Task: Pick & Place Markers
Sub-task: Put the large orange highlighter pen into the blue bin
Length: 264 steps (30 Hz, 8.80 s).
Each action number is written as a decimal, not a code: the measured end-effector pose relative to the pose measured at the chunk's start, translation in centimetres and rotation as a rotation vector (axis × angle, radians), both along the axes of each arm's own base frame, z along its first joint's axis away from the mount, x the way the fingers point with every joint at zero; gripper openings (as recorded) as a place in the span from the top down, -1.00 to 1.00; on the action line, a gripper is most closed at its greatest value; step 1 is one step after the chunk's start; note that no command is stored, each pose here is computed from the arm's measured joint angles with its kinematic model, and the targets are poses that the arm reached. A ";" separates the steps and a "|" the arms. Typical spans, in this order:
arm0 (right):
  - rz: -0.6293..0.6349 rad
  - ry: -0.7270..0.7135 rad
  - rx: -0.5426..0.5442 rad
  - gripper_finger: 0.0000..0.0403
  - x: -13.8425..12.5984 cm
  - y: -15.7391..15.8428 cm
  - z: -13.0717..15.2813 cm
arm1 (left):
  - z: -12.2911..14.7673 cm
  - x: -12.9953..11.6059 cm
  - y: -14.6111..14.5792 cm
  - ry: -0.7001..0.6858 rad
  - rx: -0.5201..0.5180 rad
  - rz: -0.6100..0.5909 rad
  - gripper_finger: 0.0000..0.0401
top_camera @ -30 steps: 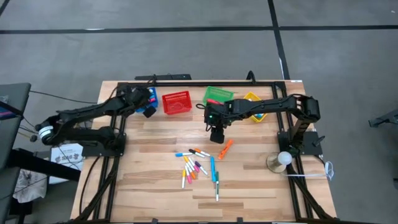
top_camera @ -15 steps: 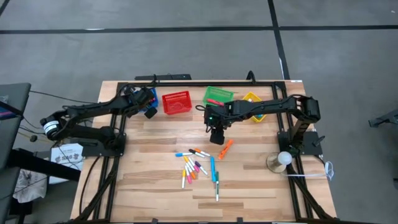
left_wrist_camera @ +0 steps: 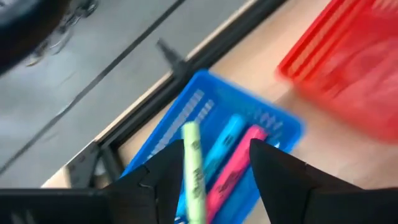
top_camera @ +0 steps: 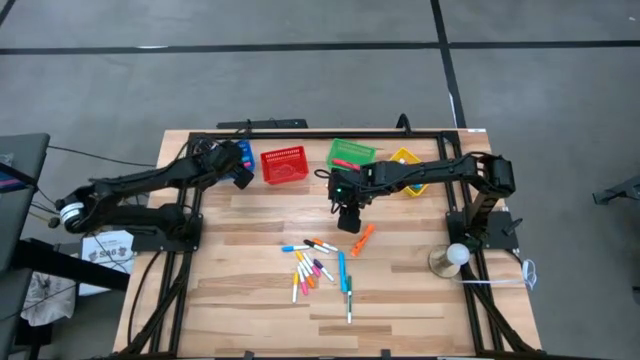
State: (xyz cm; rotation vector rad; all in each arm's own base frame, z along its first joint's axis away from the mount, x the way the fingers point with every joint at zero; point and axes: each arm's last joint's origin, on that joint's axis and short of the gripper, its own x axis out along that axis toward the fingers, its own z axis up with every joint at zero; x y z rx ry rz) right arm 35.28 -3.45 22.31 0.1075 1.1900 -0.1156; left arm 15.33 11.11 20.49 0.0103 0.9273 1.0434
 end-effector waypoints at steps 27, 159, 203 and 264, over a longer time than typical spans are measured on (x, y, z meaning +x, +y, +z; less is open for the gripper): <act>0.017 -0.034 -0.003 0.25 0.4 0.5 0.1 | 8.9 0.1 -5.2 -0.959 -0.223 -0.947 0.21; 0.684 -0.007 -0.042 0.40 -6.1 9.8 -1.6 | -0.5 8.6 -14.6 -0.492 -0.531 -0.971 0.21; 0.809 0.187 -0.135 0.40 -3.1 8.1 -9.3 | -0.1 8.8 -14.7 -0.541 -0.517 -0.983 0.21; 0.515 -0.275 -0.213 0.68 3.3 6.3 6.9 | 0.5 9.2 -14.7 -0.617 -0.475 -0.995 0.21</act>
